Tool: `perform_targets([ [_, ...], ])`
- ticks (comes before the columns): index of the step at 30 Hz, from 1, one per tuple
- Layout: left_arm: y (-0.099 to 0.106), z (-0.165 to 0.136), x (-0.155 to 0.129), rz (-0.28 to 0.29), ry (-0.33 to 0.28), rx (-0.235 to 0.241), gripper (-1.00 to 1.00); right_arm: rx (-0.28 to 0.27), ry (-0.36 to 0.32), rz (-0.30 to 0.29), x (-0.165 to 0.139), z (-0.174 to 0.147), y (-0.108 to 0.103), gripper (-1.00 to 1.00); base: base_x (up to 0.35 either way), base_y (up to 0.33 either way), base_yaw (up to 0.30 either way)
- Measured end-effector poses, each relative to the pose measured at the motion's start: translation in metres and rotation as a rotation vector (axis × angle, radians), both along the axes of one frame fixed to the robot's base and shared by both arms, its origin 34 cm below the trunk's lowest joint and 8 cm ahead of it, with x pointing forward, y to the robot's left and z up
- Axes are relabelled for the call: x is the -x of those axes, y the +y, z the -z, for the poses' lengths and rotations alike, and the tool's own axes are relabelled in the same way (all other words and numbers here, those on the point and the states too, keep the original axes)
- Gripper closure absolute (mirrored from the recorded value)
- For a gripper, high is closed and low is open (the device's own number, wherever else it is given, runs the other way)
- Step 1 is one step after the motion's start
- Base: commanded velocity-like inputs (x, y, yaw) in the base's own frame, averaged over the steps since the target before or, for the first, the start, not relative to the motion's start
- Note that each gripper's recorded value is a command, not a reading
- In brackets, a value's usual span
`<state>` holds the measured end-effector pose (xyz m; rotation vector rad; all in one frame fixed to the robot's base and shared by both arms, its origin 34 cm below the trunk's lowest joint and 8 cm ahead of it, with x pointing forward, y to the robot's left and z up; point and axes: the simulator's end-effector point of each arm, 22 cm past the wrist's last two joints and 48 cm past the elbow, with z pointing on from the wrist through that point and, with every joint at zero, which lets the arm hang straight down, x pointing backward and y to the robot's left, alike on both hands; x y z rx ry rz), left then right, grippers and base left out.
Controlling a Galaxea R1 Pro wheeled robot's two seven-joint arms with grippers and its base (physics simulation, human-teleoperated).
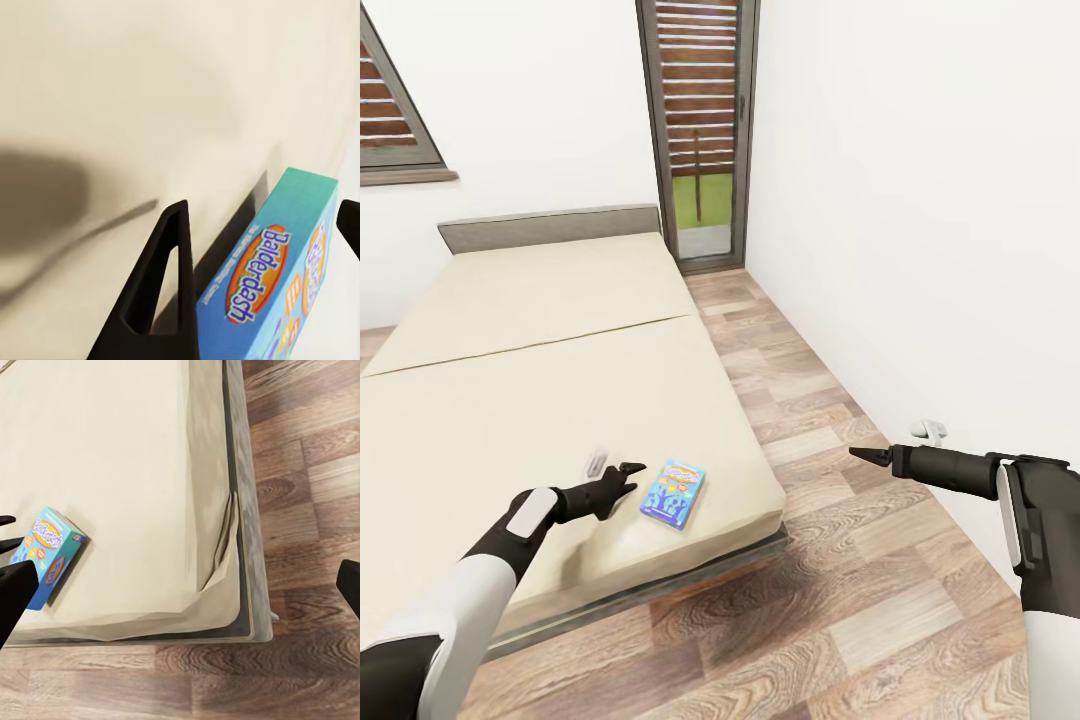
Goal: Put all the toys in the child's room - the three board games (two on the bed and one on the table), the two jigsaw puzzles on the table, and the tennis ball on the table - inside the toy box on the table in the child's room.
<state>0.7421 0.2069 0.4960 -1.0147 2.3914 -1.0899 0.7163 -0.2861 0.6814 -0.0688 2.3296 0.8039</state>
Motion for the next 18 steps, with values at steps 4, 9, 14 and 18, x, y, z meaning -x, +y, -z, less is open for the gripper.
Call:
perform_targets([
  [4, -0.002, 0.0, 0.0, 0.001, 0.002, 0.003, -1.0, 0.0, 0.0, 0.0, 0.0, 0.0, 0.0, -1.0, 0.0, 0.0, -0.049],
  [9, -0.0039, 0.0, 0.0, 0.004, 0.003, 0.005, -1.0, 0.0, 0.0, 0.0, 0.0, 0.0001, 0.0, -1.0, 0.0, 0.0, -0.136],
  [14, -0.0048, 0.0001, 0.0001, 0.006, 0.004, 0.005, -1.0, 0.0, 0.0, 0.0, 0.0, 0.0001, 0.0, -1.0, 0.0, 0.0, -0.199],
  [18, -0.0053, 0.0001, 0.0, 0.006, 0.004, 0.005, -1.0, 0.0, 0.0, 0.0, 0.0001, 0.0001, 0.0, -1.0, 0.0, 0.0, -0.23],
])
